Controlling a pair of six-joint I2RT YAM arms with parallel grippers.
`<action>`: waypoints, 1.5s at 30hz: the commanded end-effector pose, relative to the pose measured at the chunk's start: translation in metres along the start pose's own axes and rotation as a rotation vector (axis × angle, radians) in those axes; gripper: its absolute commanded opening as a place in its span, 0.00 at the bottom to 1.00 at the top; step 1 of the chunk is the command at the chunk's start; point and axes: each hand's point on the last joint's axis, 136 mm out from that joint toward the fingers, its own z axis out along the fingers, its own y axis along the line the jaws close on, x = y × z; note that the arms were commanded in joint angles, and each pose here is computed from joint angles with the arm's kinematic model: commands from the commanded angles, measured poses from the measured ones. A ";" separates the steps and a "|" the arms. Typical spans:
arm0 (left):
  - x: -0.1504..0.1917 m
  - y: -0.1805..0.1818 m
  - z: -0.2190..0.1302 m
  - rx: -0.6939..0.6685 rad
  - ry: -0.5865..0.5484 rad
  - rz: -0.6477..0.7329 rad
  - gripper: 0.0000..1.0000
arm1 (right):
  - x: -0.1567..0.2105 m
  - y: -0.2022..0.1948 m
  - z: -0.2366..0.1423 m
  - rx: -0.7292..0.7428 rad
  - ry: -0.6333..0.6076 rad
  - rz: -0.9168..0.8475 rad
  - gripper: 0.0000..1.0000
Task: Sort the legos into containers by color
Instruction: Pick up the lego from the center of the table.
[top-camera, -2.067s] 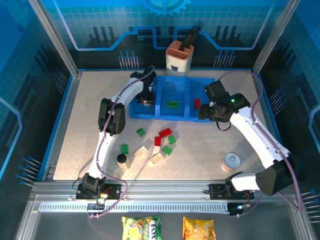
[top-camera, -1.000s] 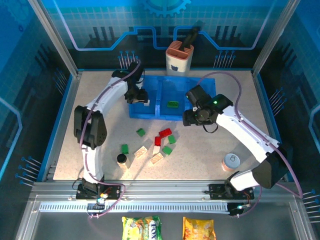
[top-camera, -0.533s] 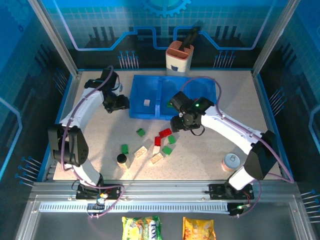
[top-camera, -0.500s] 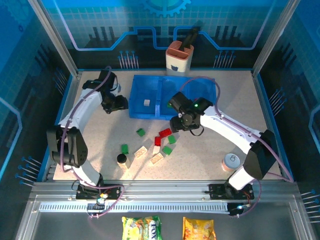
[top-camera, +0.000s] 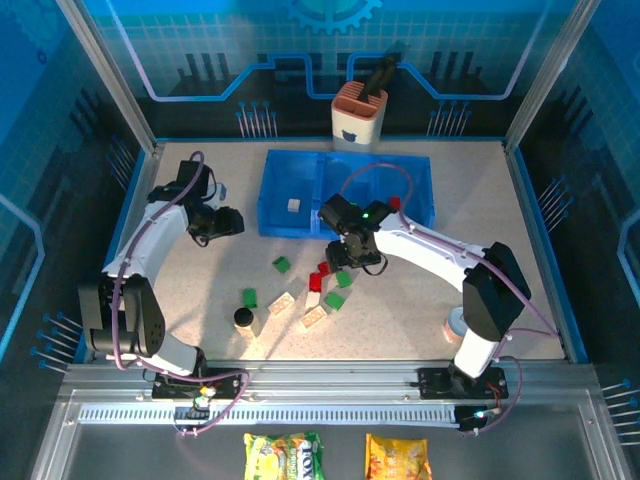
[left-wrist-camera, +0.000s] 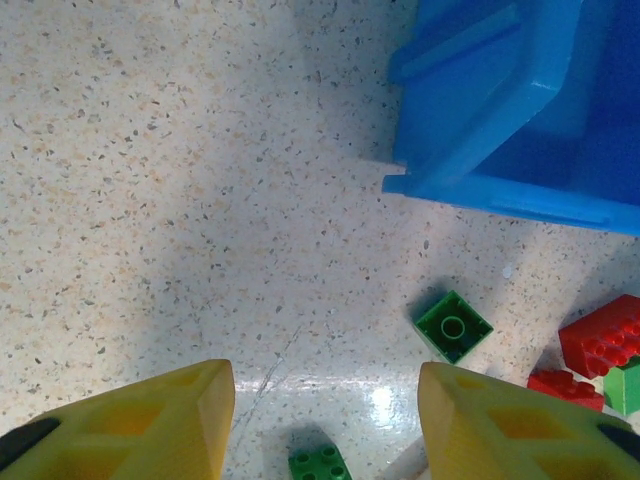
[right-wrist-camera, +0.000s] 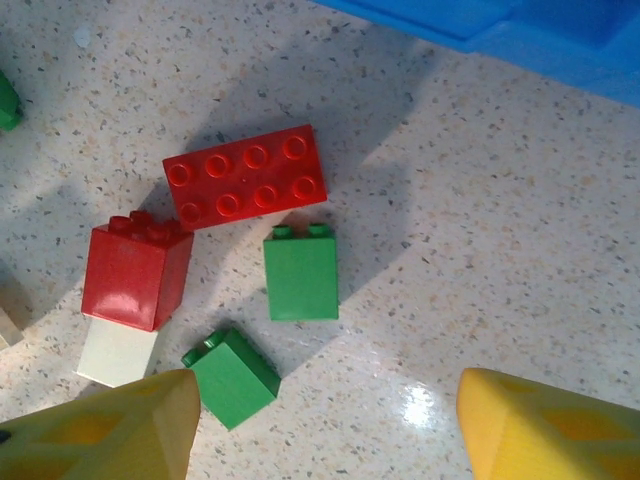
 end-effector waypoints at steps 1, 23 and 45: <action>-0.010 -0.004 -0.009 0.034 -0.077 0.039 0.52 | -0.001 0.011 0.011 -0.019 0.012 0.009 0.69; -0.014 -0.002 -0.008 0.062 -0.086 0.013 0.52 | 0.027 0.011 0.080 0.022 0.153 0.019 0.66; -0.012 -0.001 -0.006 0.065 -0.069 0.006 0.52 | 0.032 0.007 0.093 0.062 0.178 0.001 0.51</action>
